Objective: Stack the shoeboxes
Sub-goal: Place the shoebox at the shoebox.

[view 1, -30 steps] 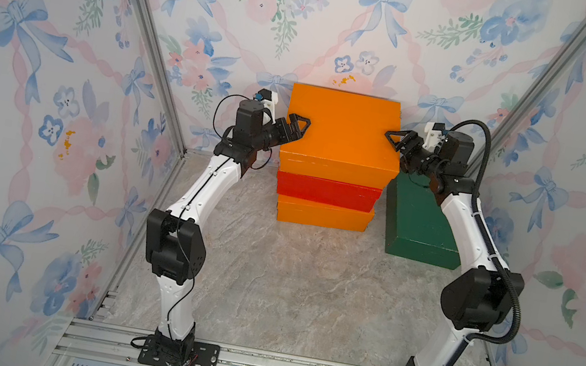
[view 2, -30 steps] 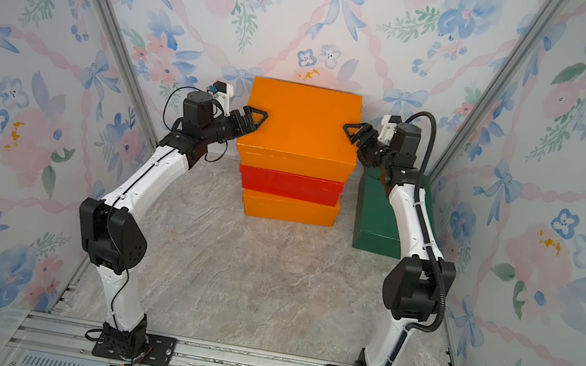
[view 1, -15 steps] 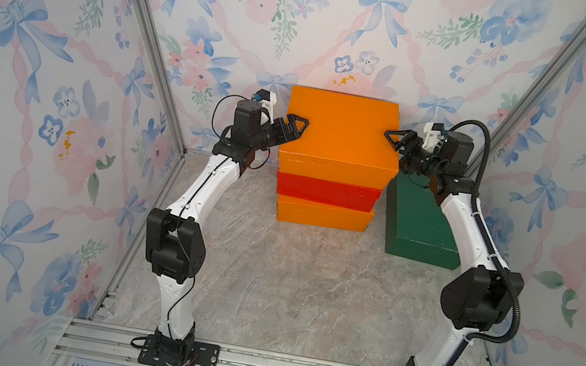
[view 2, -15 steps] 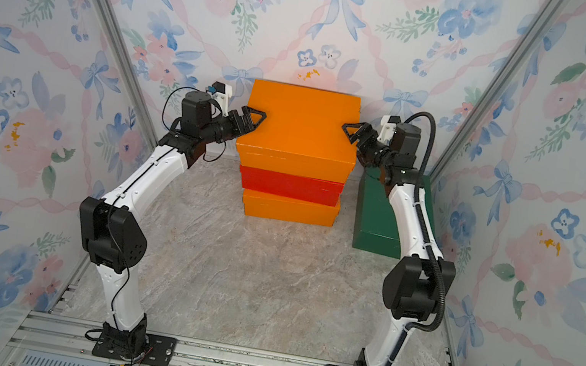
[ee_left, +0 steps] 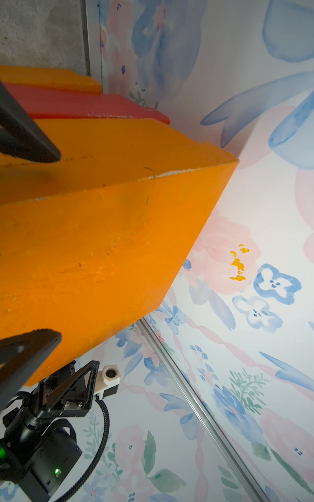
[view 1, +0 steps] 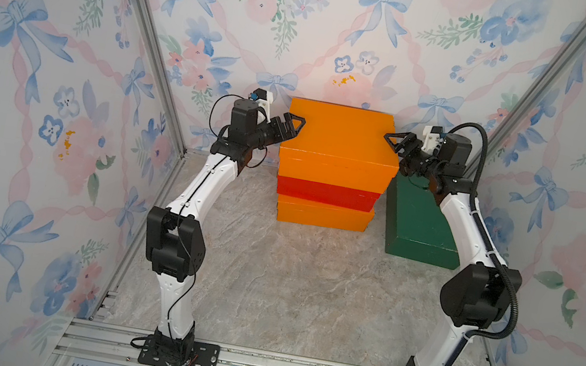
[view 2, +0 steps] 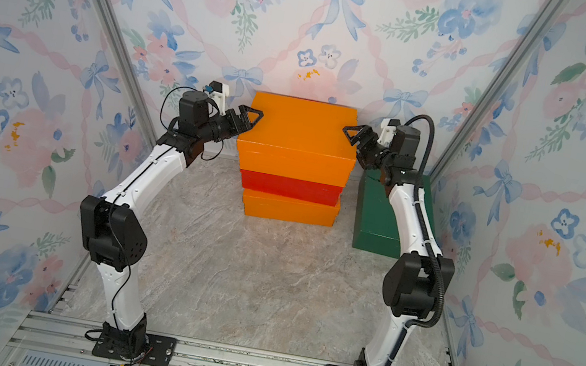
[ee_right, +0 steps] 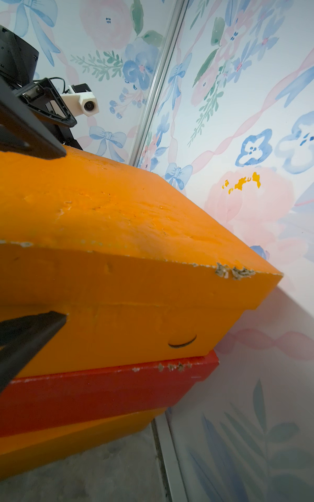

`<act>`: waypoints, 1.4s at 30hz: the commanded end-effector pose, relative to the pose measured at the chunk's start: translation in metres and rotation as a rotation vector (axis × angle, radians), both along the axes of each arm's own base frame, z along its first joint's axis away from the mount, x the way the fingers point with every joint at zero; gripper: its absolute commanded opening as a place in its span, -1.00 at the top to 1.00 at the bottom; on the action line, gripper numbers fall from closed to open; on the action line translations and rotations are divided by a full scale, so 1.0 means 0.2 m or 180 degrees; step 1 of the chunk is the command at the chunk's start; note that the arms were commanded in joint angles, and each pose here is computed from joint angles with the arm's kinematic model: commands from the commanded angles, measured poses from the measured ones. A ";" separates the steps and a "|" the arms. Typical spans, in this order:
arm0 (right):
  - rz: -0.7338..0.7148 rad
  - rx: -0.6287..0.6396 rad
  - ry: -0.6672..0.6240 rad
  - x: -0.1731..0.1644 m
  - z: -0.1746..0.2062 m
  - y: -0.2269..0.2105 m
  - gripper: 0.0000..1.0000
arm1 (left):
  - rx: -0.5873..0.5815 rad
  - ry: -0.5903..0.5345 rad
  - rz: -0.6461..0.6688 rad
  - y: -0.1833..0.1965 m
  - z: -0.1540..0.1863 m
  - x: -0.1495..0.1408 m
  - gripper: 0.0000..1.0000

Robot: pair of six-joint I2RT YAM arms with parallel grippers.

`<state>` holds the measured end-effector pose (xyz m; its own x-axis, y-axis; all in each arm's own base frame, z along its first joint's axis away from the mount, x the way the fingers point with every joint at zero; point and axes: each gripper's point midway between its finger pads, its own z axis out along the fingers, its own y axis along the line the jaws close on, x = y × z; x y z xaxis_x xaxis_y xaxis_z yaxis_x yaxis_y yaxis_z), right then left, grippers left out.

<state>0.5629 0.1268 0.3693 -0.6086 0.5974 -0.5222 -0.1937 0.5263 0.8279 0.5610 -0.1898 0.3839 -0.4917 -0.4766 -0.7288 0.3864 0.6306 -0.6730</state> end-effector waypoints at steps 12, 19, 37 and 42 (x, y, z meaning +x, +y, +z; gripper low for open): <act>-0.0048 -0.0069 -0.0055 -0.04 0.03 -0.08 -0.85 | -0.0007 -0.0265 0.0043 0.08 0.17 -0.03 -0.96; -0.0084 -0.0271 -0.0307 -0.22 0.16 -0.11 -1.00 | 0.0063 -0.0511 0.0081 0.12 0.34 -0.16 -0.96; -0.0133 -0.1403 -0.0464 -0.74 -0.09 -0.13 -0.94 | 0.1110 -0.0753 0.0764 0.20 -0.08 -0.67 -0.88; -0.0111 -0.1663 -0.0283 -0.76 -0.23 -0.13 -0.94 | 0.0993 -0.0783 0.0827 0.23 -0.22 -0.73 -0.85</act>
<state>0.4148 0.1059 0.3383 -0.5244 0.3284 -0.7856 -0.2511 0.8219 0.5112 0.4176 -0.1530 0.3142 -0.3155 -0.2716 -0.9092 0.3035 0.8790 -0.3678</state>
